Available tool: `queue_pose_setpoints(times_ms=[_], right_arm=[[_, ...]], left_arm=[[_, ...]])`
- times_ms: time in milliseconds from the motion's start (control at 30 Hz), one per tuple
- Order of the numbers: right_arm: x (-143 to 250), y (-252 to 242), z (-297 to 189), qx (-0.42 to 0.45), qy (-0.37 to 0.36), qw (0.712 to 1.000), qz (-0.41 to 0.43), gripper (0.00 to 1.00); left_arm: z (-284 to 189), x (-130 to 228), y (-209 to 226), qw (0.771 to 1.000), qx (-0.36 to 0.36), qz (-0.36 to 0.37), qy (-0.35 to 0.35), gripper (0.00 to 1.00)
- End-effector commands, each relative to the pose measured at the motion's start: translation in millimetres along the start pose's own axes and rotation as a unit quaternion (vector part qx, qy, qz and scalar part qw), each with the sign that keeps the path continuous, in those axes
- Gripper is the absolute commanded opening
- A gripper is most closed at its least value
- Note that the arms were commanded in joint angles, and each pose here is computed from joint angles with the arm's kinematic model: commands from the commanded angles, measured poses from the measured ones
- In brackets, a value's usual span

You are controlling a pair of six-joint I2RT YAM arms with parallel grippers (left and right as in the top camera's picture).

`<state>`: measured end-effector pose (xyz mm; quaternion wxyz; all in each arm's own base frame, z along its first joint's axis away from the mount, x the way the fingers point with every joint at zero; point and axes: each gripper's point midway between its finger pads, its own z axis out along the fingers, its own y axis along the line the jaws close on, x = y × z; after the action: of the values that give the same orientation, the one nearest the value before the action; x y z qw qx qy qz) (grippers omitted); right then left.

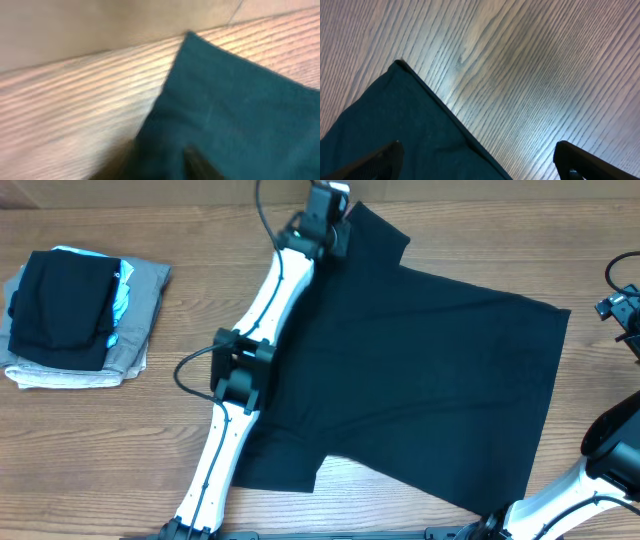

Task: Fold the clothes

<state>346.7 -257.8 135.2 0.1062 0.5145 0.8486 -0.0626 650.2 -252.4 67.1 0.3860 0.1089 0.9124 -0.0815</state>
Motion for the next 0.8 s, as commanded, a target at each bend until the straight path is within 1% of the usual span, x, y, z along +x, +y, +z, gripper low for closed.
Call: queue_pose_setpoints(times_ms=[0,33,100,233,400,500,700,767], right_arm=[[-8,2,-10,-0.009,-0.017,1.000,0.002,1.00],[-8,2,-10,-0.009,-0.017,1.000,0.002,1.00],[-8,2,-10,-0.009,-0.017,1.000,0.002,1.00],[-8,2,-10,-0.009,-0.017,1.000,0.002,1.00],[-8,2,-10,-0.009,-0.017,1.000,0.002,1.00],[-8,2,-10,-0.009,-0.017,1.000,0.002,1.00],[-8,2,-10,-0.009,-0.017,1.000,0.002,1.00],[-8,2,-10,-0.009,-0.017,1.000,0.002,1.00]], left_arm=[[-65,-50,2,0.999,-0.008,-0.020,-0.026,0.06],[-70,-42,3,1.000,-0.011,-0.019,-0.006,0.04],[-71,-21,5,0.999,-0.016,-0.018,0.037,0.04],[-61,33,7,0.991,-0.025,-0.024,0.129,0.04],[-36,82,8,0.982,-0.031,-0.019,0.183,0.04],[-22,96,10,0.982,-0.032,-0.019,0.184,0.04],[6,112,13,0.986,-0.033,-0.020,0.162,0.04],[15,118,18,0.987,-0.045,-0.019,0.153,0.04]])
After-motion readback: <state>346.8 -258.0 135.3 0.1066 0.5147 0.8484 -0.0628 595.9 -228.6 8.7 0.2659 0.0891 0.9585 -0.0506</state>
